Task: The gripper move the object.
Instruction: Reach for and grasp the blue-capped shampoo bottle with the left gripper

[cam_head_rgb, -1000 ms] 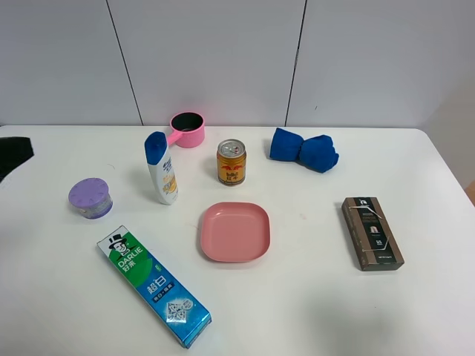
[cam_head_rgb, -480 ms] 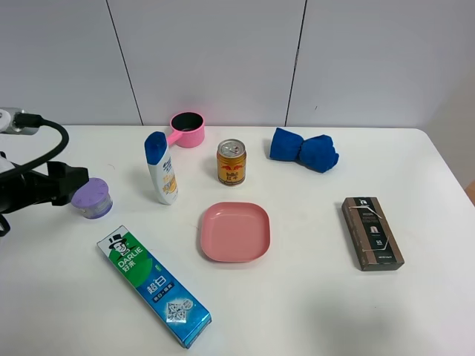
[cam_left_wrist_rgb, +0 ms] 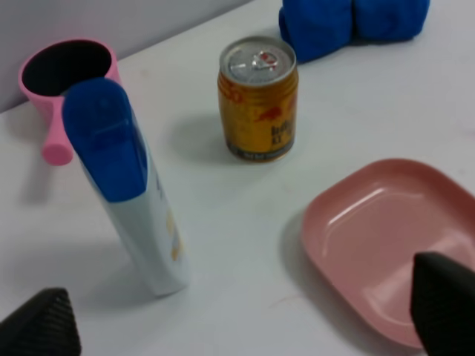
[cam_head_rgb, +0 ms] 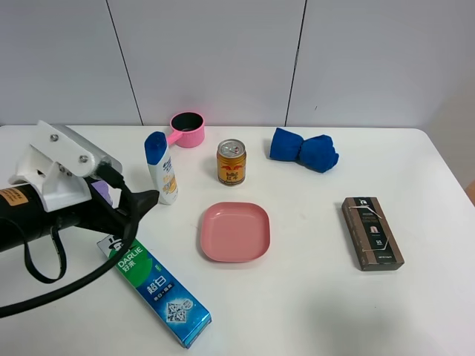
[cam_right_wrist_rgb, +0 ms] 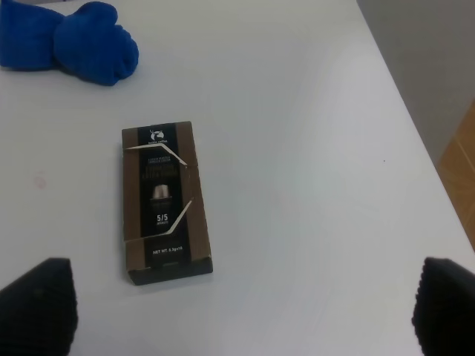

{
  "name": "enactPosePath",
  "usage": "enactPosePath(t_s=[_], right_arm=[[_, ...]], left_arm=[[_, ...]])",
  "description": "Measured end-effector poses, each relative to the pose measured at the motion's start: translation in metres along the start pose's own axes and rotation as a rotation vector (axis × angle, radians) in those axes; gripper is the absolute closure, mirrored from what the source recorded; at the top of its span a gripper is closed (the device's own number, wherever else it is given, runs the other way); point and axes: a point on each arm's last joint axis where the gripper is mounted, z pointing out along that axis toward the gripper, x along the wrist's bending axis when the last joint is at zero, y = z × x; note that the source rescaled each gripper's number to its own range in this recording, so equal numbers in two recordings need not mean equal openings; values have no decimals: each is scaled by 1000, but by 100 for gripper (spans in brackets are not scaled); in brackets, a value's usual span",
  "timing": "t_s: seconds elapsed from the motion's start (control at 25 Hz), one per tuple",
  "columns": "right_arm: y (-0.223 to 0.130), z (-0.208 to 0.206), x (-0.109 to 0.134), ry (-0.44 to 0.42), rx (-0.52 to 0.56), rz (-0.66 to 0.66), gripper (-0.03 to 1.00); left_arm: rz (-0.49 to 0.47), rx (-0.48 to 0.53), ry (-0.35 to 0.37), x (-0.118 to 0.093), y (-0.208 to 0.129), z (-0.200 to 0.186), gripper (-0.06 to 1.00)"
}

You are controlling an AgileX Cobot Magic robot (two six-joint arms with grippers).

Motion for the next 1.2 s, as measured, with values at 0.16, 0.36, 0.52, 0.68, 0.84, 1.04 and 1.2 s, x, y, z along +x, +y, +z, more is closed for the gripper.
enactPosePath(t_s=[0.16,0.36,0.52,0.68,0.84,1.04,1.2], right_arm=[[0,0,0,0,0,0,-3],[0,0,0,0,0,0,-3],[0,0,0,0,0,0,-3],[0,0,0,0,0,0,-3],[0,0,0,0,0,0,-3],[0,0,0,0,0,0,-3],[0,0,0,0,0,0,-3]], left_arm=[[-29,8,78,3,-15,20,-6],[-58,-16,121,3,-26,44,-6],[-84,-43,81,-3,-35,59,-6],[-105,-88,53,-6,-39,69,-6],[-109,-135,60,-7,-42,75,-6],[-103,-138,62,-8,-43,85,-6],[-102,-158,59,-9,-33,97,-5]])
